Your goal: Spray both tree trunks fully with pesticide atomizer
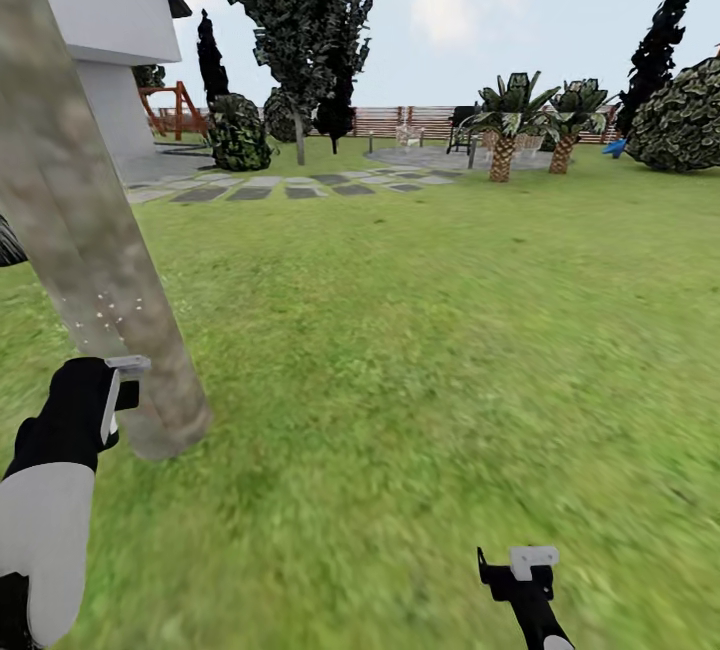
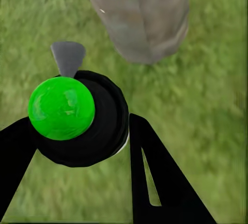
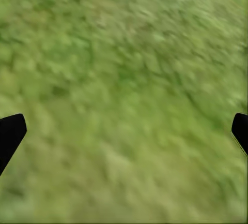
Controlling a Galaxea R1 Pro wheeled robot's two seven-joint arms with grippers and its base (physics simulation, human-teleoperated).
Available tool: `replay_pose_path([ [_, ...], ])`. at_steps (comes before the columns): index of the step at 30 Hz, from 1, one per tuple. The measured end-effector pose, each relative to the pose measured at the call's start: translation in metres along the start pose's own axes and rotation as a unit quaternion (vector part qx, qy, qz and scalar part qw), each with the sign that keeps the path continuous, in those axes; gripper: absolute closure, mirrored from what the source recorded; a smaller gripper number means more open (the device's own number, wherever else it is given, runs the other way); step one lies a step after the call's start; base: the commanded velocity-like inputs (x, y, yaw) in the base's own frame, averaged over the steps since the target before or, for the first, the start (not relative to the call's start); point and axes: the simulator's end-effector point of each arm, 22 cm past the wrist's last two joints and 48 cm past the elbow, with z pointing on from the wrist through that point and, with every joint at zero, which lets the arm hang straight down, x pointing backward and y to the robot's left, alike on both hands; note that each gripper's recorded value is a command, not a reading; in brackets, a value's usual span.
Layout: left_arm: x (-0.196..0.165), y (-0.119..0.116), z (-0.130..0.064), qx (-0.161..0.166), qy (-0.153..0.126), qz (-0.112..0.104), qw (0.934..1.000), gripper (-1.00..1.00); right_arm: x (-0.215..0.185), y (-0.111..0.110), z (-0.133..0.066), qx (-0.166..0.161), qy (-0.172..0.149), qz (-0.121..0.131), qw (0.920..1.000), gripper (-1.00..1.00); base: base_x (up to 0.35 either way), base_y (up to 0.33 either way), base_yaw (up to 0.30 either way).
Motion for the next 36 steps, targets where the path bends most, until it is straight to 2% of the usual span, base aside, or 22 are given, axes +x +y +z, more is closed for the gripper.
replay_pose_path([
  [8, 0.002, 0.0, 0.002, 0.0, 0.002, 0.0, 1.0, 1.0, 0.0, 0.001, 0.0, -0.001, 0.0, 0.0, 1.0, -1.0, 0.105, -0.259, 0.245],
  [17, 0.01, -0.007, 0.006, 0.01, 0.013, -0.001, 0.9999, 1.0, 0.0, 0.0, 0.0, 0.0, 0.0, 0.0, 1.0, -1.0, 0.14, -0.246, 0.013],
  [19, 0.02, -0.008, 0.012, 0.01, 0.026, 0.002, 0.9996, 1.0, 0.0, 0.0, 0.0, 0.0, 0.0, 0.0, 1.0, -1.0, 0.262, -0.164, 0.0],
  [21, 0.029, -0.009, 0.017, 0.011, 0.037, 0.005, 0.9992, 1.0, 0.0, 0.0, 0.0, 0.0, 0.0, 0.0, 1.0, -1.0, 0.301, -0.088, 0.009],
  [29, 0.035, -0.012, 0.021, 0.01, 0.045, 0.009, 0.9989, 1.0, 0.001, 0.005, 0.0, -0.003, 0.001, 0.002, 1.0, -1.0, 0.317, -0.01, 0.156],
  [36, 0.041, -0.013, 0.026, 0.007, 0.051, 0.012, 0.9986, 1.0, 0.006, 0.007, 0.001, -0.004, 0.006, 0.002, 1.0, -1.0, 0.027, 0.0, 0.156],
])
